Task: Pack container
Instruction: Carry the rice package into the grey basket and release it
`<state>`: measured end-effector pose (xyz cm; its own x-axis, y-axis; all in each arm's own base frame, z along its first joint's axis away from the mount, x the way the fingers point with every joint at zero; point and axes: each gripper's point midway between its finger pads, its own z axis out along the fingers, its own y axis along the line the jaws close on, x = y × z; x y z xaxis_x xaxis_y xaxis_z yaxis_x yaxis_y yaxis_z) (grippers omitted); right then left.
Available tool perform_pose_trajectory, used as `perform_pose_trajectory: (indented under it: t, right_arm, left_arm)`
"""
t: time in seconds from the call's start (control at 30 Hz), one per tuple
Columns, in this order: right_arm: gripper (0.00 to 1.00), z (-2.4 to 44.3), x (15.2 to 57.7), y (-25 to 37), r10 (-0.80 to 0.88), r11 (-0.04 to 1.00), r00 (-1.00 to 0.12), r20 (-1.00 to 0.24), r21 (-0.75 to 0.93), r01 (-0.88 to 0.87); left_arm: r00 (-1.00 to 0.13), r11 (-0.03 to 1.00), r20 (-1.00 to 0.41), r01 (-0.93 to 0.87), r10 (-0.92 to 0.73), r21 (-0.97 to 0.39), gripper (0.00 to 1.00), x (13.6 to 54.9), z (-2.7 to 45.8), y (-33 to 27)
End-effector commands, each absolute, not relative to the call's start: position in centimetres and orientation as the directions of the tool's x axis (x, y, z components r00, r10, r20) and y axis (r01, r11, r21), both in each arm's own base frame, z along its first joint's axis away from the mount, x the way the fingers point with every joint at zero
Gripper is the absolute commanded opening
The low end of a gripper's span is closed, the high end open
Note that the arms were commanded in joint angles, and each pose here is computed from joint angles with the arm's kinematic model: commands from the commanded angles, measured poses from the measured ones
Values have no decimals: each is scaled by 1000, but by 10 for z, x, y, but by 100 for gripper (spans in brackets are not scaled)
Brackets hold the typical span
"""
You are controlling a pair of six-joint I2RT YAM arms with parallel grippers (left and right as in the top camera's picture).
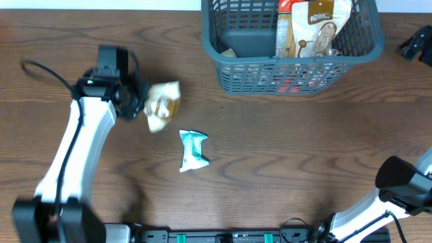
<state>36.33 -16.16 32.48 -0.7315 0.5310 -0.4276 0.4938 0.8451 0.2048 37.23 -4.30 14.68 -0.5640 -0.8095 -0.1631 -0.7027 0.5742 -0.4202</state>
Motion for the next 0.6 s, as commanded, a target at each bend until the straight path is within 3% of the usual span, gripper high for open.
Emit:
perform_pose_trajectory:
  t: [0.0,0.13,0.23,0.37,0.57]
  right_arm:
    - [99,321,366,-162,535,843,-733,-421,201,500]
    - [99,321,365,-161,536,842,-735,-416,201,501]
    - [99,319,363,-160,538,841,-739,-407,200,502]
    - [99,319,362,-160,538,841,-740,-404,200,503]
    - [99,318,360,-159,541,840,-744,-392,200,505]
  left_arm:
    - [-671,823,-519,-259,-530,-506,6,392,271,-82]
    - [-548,810,-684,19,-482,-586,6,388,378,-129]
    - [-431,800,-791,219,-435,-559,6,382,436,-161]
    - [-284,803,-829,233,-483,-548,6,393,465,-173]
    - [-190,729,-779,276,-598,-627,6,428,476,-207]
